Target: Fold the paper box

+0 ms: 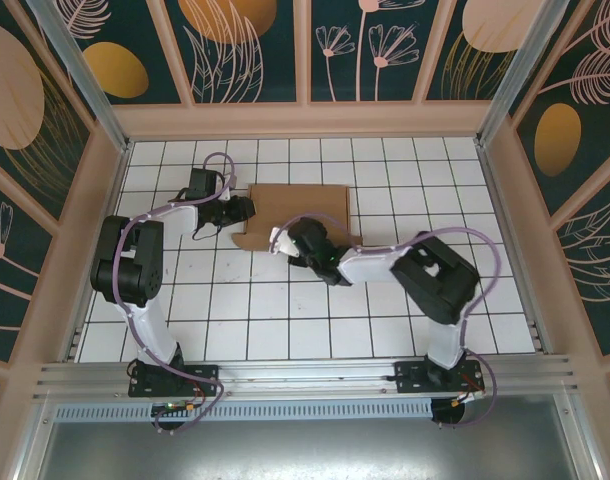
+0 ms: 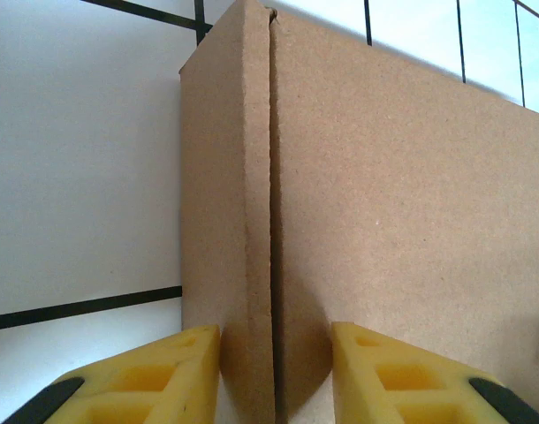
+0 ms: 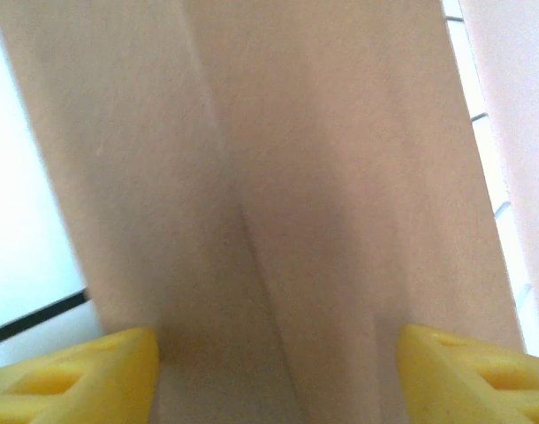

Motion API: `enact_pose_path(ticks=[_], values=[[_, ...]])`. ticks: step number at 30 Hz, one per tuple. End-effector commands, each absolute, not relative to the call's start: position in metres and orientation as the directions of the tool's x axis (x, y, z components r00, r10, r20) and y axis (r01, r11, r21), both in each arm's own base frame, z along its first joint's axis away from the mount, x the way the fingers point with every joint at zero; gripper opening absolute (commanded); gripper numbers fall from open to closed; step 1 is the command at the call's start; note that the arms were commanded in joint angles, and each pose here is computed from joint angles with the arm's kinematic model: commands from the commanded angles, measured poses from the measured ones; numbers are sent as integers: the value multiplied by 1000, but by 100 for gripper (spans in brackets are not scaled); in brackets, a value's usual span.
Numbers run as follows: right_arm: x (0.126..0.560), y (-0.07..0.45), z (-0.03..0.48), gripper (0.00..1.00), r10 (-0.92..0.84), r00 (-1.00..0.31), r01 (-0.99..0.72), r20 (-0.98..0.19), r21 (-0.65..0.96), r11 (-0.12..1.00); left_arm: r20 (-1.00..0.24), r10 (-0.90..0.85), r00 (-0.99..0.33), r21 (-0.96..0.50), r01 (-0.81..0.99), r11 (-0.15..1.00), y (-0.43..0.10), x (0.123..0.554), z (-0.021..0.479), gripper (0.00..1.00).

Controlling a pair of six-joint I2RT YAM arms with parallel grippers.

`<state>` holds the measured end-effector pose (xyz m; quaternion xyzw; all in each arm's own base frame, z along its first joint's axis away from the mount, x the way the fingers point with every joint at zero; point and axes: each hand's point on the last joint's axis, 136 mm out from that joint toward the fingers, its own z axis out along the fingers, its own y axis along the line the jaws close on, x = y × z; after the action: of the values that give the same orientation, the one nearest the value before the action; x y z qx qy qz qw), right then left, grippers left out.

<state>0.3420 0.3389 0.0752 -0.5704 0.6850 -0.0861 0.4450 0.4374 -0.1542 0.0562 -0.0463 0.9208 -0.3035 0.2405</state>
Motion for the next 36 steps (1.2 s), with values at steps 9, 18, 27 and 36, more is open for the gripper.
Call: enact_pose_path(ticks=[9, 18, 27, 36], values=[[387, 235, 208, 61, -7, -465, -531, -885, 272, 802, -288, -133, -948, -605, 72, 793, -165, 402, 20, 34], [414, 160, 129, 79, 237, -778, -141, -582, 529, 837, -268, -114, -957, -609, 77, 790, -168, 381, 21, 30], [413, 160, 100, 87, 305, -830, -106, -468, 668, 737, -275, -148, -950, -664, 77, 744, -164, 375, 29, 31], [418, 166, 107, 99, 307, -840, -140, -448, 725, 675, -239, -157, -958, -667, 44, 744, -150, 374, 11, 32]])
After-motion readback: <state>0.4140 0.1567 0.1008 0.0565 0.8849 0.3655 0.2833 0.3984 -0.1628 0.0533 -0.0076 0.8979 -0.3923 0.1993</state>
